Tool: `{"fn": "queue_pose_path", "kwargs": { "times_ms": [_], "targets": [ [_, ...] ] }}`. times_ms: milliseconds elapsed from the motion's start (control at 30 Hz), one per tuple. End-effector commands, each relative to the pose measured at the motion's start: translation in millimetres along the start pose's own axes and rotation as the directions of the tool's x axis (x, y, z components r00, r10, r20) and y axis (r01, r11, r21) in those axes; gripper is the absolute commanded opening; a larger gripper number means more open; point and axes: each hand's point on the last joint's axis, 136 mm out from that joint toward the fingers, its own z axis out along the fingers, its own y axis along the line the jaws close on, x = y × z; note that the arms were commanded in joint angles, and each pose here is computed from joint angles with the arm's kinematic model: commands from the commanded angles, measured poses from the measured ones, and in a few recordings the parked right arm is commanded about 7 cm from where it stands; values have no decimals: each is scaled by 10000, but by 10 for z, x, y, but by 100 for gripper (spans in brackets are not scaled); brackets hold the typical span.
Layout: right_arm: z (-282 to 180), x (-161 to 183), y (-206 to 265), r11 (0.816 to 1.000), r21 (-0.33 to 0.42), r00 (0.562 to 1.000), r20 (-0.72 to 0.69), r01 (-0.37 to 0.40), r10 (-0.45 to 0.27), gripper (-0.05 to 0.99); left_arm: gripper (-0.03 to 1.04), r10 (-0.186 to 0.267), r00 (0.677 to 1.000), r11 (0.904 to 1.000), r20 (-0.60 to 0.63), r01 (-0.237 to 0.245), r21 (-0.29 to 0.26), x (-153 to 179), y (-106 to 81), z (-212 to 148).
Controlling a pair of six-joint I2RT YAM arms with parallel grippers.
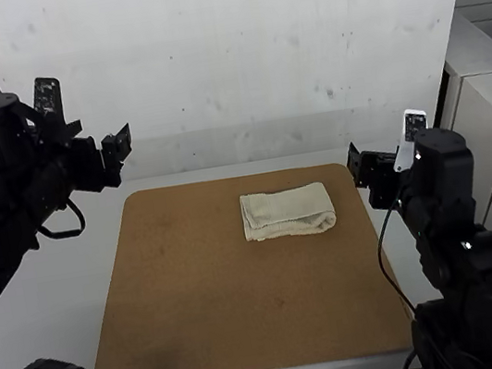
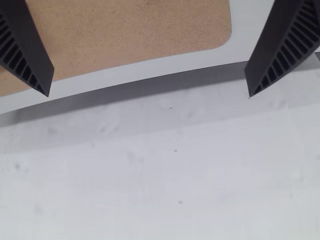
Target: Fold the towel.
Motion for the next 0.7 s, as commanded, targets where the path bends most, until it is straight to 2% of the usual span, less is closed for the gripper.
{"fn": "queue_pose_path", "kwargs": {
  "times_ms": [0, 300, 400, 467, 567, 667],
  "targets": [
    [-128, -156, -10, 10000, -31, 9946, 1042, 34, -30, 97, 99, 145, 9981, 9998, 601, -136, -160, -137, 26, -137],
    [-221, -202, -108, 9994, 282, 9832, 1802, 224, -271, 97, 98, 69, 9914, 9993, 1310, -20, -378, -251, 79, -381],
    [-224, -212, -106, 9992, 284, 9823, 1846, 269, -317, 97, 98, 44, 9900, 9960, 1410, 83, -893, -263, 192, -440],
    [-219, -199, -109, 9986, 318, 9826, 1796, 420, -470, 97, 98, 4, 9929, 9901, 1192, 164, -1395, -201, 321, -492],
    [-212, -197, -109, 9984, 321, 9816, 1840, 465, -516, 97, 97, 8, 9834, 9769, 1814, 380, -2104, -281, 489, -703],
    [-188, -157, -113, 9985, 303, 9817, 1839, 453, -501, 97, 97, -132, 9758, 9602, 2181, 732, -2694, -282, 621, -895]
  ]
}}
